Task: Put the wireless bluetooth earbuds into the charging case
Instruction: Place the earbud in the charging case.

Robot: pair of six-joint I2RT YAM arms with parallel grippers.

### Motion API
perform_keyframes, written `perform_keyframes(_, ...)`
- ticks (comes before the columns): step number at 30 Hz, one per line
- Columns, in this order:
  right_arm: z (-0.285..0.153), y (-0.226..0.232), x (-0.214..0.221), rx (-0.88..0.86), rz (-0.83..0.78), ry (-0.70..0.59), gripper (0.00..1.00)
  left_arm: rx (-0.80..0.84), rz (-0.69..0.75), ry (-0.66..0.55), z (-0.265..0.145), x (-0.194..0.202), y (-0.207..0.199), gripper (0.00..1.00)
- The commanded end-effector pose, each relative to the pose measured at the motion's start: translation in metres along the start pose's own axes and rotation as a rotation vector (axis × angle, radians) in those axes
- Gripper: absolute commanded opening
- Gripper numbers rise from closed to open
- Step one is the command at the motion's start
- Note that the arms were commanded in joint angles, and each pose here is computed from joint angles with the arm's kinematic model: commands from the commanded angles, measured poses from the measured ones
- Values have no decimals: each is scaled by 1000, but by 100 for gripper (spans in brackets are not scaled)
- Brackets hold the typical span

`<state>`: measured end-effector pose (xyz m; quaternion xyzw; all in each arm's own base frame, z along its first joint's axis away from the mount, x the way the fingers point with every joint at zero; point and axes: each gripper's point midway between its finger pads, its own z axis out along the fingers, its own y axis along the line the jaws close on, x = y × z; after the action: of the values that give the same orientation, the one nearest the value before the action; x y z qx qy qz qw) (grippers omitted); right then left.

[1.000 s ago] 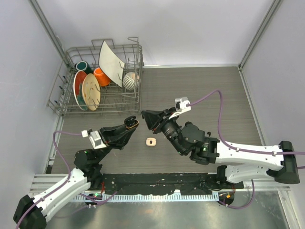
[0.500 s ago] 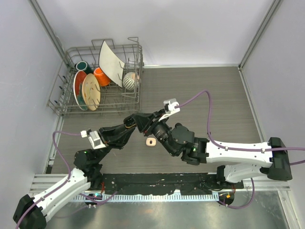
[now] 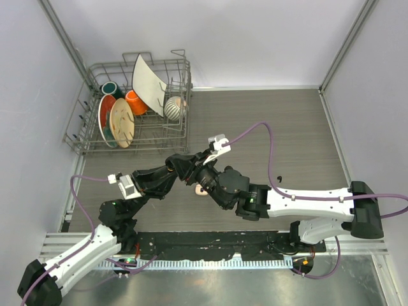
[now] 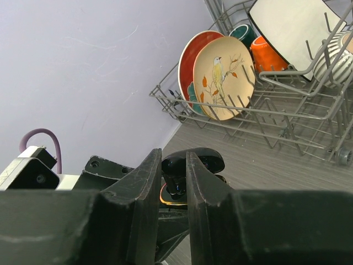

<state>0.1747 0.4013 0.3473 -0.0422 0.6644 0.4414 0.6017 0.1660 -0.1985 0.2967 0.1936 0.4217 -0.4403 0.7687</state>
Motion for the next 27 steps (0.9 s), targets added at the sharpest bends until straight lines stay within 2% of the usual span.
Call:
perform_keyframes(1,4,19,-23,-29,70,-57,1,0,13,-64,2,-15,-1,0)
perform_keyframes(27,2,16,2,-23,11,-3,1,-19,23,-105,8,-29,3,0)
